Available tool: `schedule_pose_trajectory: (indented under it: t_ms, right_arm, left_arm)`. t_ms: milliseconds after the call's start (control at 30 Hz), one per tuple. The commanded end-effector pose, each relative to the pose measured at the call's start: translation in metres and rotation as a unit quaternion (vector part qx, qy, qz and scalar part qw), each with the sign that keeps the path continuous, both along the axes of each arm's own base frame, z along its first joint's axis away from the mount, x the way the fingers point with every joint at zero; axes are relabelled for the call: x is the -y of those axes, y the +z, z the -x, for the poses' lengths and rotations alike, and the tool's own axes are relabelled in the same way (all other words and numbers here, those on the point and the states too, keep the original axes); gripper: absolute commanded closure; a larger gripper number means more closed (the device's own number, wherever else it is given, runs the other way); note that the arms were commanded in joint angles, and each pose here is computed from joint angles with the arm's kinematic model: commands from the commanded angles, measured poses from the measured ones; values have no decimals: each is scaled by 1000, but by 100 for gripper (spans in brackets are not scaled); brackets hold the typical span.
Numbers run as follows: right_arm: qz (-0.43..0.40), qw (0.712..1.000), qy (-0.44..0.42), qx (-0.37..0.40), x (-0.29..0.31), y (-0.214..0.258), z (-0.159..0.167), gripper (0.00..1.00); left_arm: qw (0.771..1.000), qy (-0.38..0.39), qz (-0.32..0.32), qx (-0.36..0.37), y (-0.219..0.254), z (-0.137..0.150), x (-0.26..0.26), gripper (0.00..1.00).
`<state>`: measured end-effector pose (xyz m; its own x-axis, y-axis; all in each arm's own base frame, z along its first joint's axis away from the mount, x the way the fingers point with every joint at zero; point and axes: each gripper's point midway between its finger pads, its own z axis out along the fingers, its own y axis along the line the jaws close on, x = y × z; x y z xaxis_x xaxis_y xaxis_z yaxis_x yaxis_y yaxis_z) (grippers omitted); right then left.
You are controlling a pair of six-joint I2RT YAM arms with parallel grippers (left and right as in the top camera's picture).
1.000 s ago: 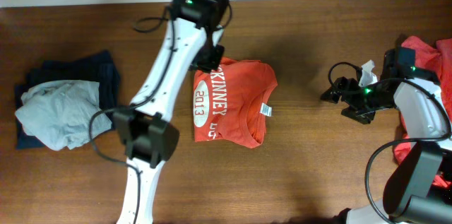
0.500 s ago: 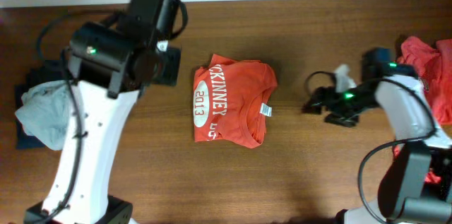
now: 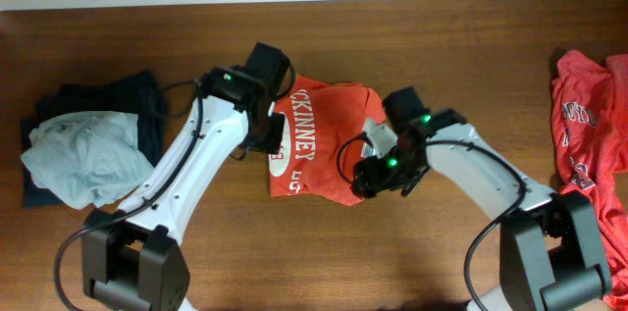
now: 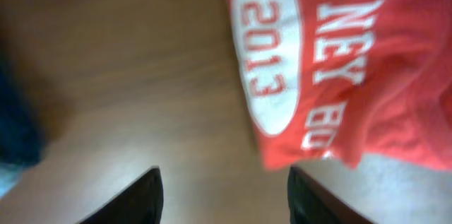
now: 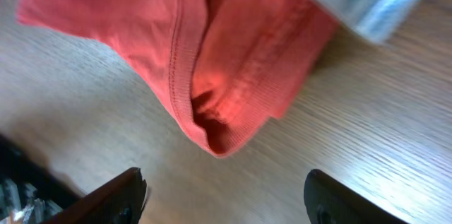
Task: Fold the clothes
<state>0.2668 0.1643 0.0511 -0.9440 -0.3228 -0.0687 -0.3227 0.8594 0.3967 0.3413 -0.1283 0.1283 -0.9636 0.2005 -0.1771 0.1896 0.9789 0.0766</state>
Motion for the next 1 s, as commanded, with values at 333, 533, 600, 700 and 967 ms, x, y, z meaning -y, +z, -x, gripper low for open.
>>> schedule_pose_trajectory:
  t_ms: [333,533,600,700,967]
  right_arm:
    - [-10,999,33,18,-17,-23,15,54]
    - [-38,997,49,37,-26,-27,9,57]
    - [-61,995,64,45,-33,-26,10,57]
    - [-58,995,63,45,-32,-30,11,65]
    - [-9,998,51,39,-16,-39,13,96]
  left_arm:
    - [994,-59,88,10,-74,3,25,43]
    - [994,-57,89,20,-85,1,20,43]
    - [994,-63,88,23,-87,0,19,43]
    - [993,-75,87,30,-86,-3,20,43]
    - [992,-78,91,44,-88,-12,23,43]
